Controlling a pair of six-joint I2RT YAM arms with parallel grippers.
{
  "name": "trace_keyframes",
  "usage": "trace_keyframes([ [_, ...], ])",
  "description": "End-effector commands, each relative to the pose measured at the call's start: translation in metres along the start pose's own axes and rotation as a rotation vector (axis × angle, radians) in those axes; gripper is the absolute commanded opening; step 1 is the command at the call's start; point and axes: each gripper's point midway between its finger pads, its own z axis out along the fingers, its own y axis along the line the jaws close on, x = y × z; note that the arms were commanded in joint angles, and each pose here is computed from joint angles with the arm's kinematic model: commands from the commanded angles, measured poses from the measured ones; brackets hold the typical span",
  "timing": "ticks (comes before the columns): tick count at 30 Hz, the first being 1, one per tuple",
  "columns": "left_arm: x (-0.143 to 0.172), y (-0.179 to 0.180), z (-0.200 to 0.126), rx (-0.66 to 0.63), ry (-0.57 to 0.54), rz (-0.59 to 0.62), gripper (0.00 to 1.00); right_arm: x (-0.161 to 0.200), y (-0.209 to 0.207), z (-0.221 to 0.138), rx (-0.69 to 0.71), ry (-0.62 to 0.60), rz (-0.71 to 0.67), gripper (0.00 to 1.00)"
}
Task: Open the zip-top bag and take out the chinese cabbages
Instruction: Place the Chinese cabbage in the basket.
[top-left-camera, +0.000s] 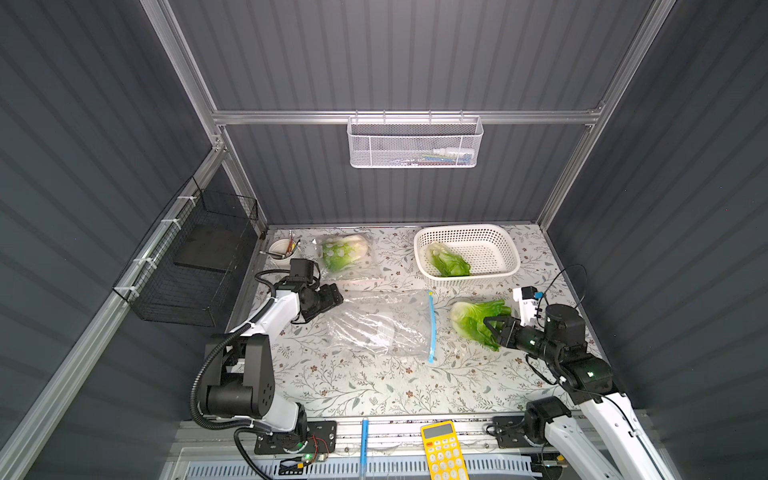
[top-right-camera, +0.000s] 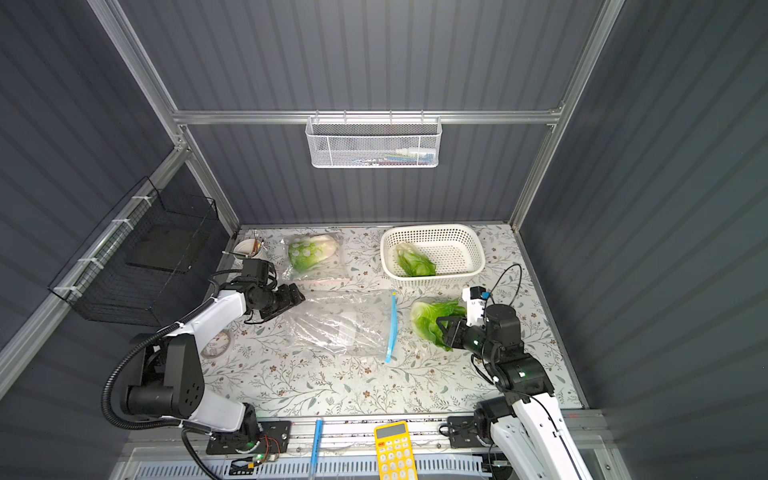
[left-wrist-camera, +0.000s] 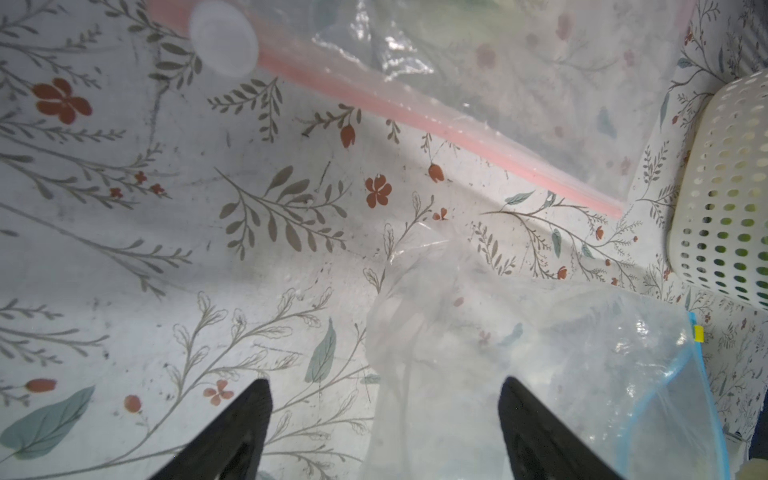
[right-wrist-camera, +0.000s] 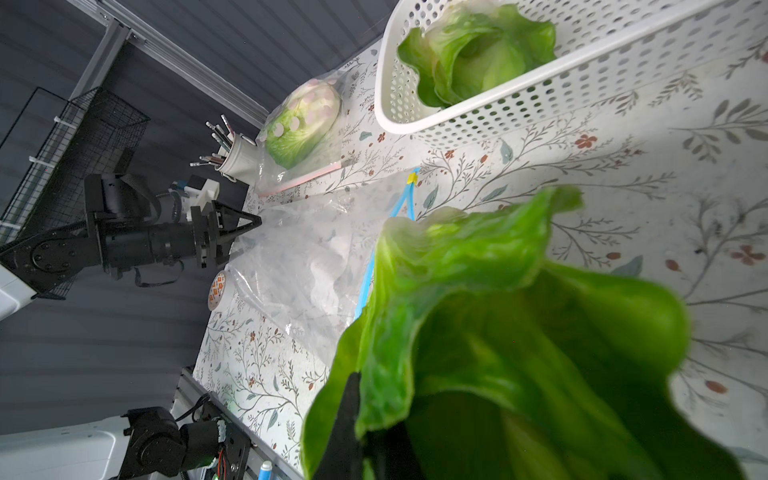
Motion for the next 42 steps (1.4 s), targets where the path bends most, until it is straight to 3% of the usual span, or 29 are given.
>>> trace_keyframes([
  [1,-0.011,-0.001,-0.010,-0.014,-0.022,0.020,0.90,-0.034,0.017,-0.012,-0.011,-0.097,-0.073,0.00],
  [9,-0.055,-0.003,-0.055,-0.114,-0.196,0.107,0.95,-0.087,0.031,-0.017,0.015,-0.171,-0.126,0.00],
  [17,-0.107,-0.039,-0.121,-0.088,-0.403,0.225,0.98,-0.150,0.036,-0.014,0.025,-0.257,-0.130,0.00],
  [23,-0.131,-0.047,-0.150,-0.108,-0.530,0.263,1.00,-0.196,0.024,-0.003,0.037,-0.292,-0.089,0.00],
  [31,-0.117,-0.054,-0.139,-0.021,-0.611,0.398,1.00,-0.236,0.000,0.038,0.075,-0.267,-0.039,0.00],
  [42,-0.107,-0.049,-0.143,-0.016,-0.665,0.415,1.00,-0.263,-0.038,0.099,0.090,-0.241,0.006,0.00],
])
